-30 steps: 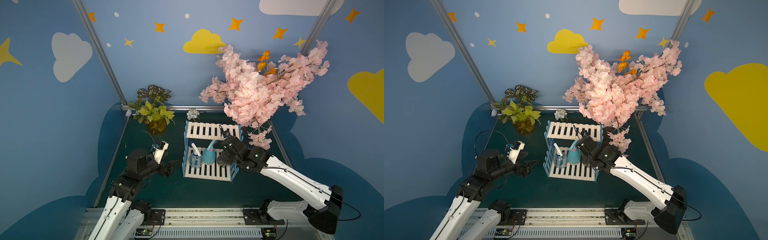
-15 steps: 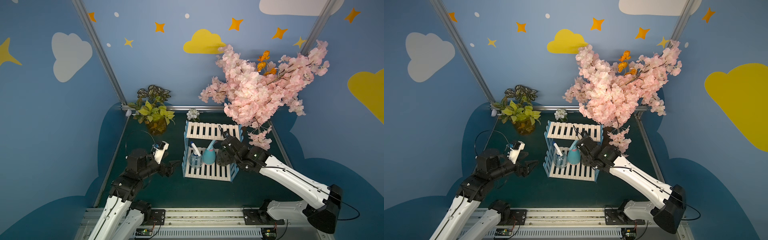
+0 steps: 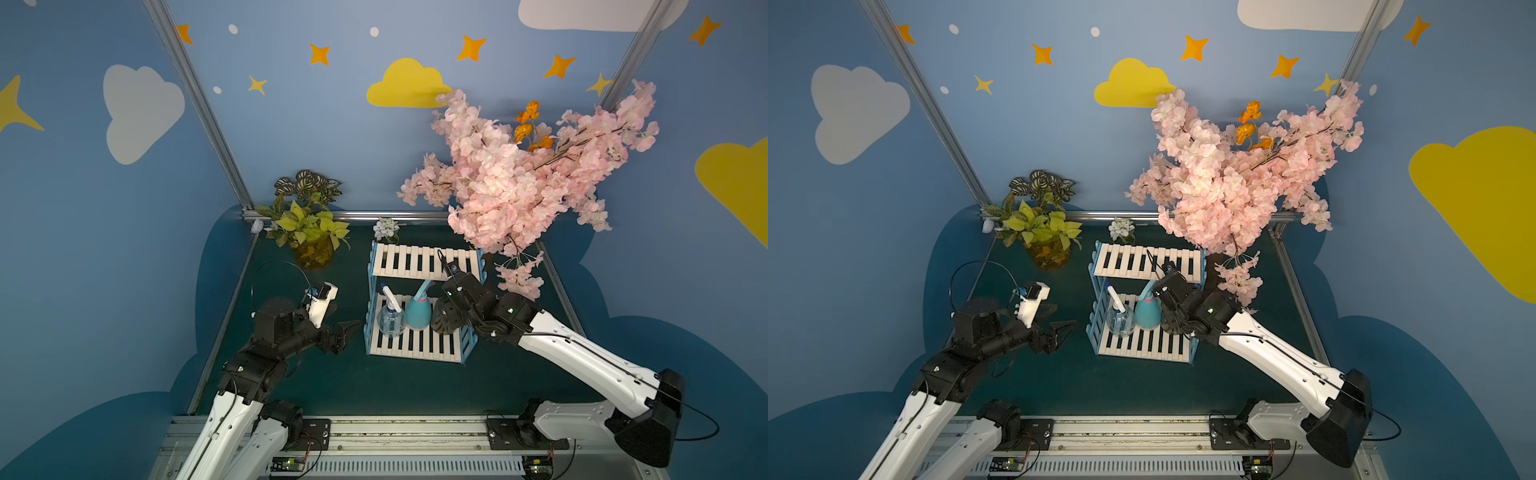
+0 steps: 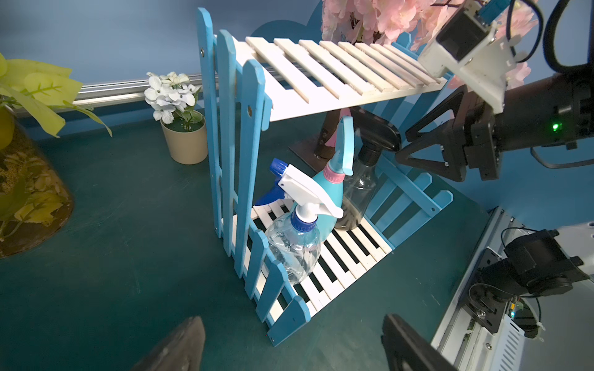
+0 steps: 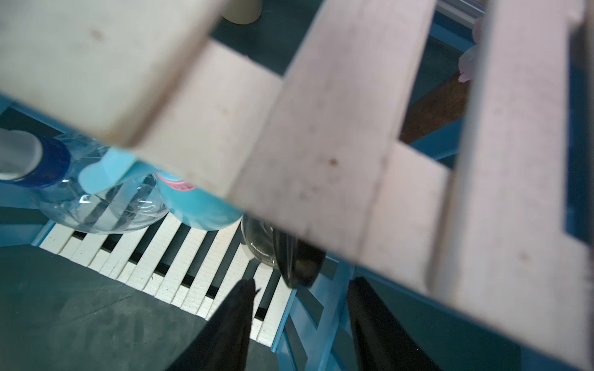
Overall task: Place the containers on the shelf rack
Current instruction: 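Place the container on the shelf, then reset both arms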
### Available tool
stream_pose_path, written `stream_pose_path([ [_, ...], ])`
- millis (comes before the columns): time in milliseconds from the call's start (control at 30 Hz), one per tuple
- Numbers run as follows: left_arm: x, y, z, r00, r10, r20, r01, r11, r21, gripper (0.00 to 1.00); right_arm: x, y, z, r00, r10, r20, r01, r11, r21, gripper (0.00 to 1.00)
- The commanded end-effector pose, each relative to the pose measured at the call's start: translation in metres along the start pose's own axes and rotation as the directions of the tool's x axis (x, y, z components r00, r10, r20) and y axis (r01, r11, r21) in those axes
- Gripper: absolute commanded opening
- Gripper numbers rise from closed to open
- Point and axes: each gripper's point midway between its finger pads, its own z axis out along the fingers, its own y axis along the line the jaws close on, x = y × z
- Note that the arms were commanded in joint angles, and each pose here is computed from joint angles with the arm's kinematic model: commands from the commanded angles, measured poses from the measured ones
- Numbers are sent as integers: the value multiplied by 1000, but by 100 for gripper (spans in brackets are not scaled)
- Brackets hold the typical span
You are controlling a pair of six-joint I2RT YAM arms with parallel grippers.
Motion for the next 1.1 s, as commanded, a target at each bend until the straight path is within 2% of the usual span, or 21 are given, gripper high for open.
stream_pose_path([
  [0,4,-3,0,1000,10,-7,-10,1000,16,91,0,-2,0,1000,17,7,-17,1000,-1,53],
  [400,4,-2,0,1000,11,-8,-11,1000,9,91,1,-3,-1,1000,29,7,-29,1000,-12,53],
  [467,4,-2,-1,1000,11,-7,-11,1000,5,91,1,-3,-5,999,41,10,-40,999,-27,57],
  [600,2,-1,-2,1000,13,-1,-13,1000,-1,91,0,-1,-21,997,67,27,-64,994,-92,72],
  [733,1,0,-2,1000,17,2,-17,1000,-10,91,1,-3,-42,993,99,61,-89,984,-157,81],
  [967,0,2,-4,1000,12,8,-12,1000,-25,91,10,-8,-82,988,129,90,-100,955,-279,88],
  [1067,-2,7,-7,1000,-12,25,14,998,-64,92,23,-19,-93,982,168,81,-140,950,-279,90],
])
